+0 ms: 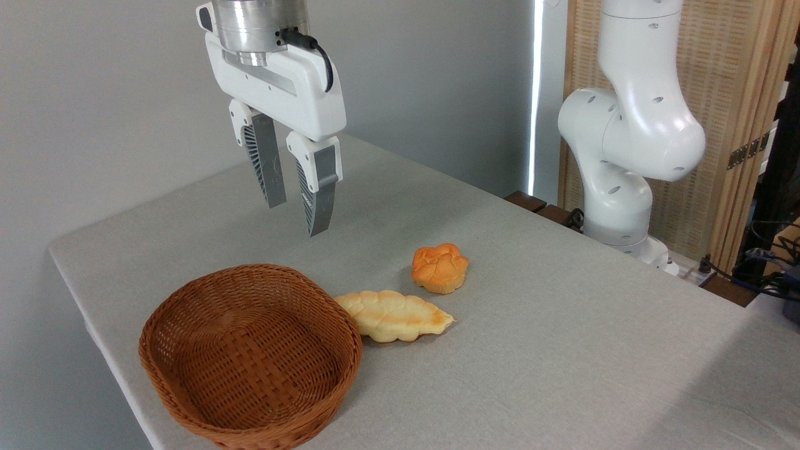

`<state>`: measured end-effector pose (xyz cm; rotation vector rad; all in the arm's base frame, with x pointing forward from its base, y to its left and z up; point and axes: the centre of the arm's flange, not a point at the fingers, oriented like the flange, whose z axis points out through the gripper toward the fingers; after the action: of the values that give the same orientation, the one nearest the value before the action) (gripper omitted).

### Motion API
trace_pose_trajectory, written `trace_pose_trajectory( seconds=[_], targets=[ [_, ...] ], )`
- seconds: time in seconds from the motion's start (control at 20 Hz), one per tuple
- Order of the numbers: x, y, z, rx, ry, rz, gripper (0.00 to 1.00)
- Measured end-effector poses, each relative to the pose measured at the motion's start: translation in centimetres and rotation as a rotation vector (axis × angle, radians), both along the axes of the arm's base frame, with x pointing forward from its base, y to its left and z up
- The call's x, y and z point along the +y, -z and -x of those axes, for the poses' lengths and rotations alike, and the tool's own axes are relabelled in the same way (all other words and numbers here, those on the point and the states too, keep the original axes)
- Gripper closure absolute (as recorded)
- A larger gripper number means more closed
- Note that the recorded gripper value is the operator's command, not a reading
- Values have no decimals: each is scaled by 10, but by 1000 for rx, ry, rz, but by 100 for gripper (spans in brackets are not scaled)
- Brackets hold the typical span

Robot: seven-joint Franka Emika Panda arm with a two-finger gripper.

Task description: Put bread into the basket

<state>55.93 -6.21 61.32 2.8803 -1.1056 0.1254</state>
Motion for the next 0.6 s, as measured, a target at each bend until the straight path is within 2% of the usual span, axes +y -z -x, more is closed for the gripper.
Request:
trace_pose_trajectory(
  seconds=[0.6],
  targets=[
    [0, 5, 1, 17, 1, -2, 0]
  ],
)
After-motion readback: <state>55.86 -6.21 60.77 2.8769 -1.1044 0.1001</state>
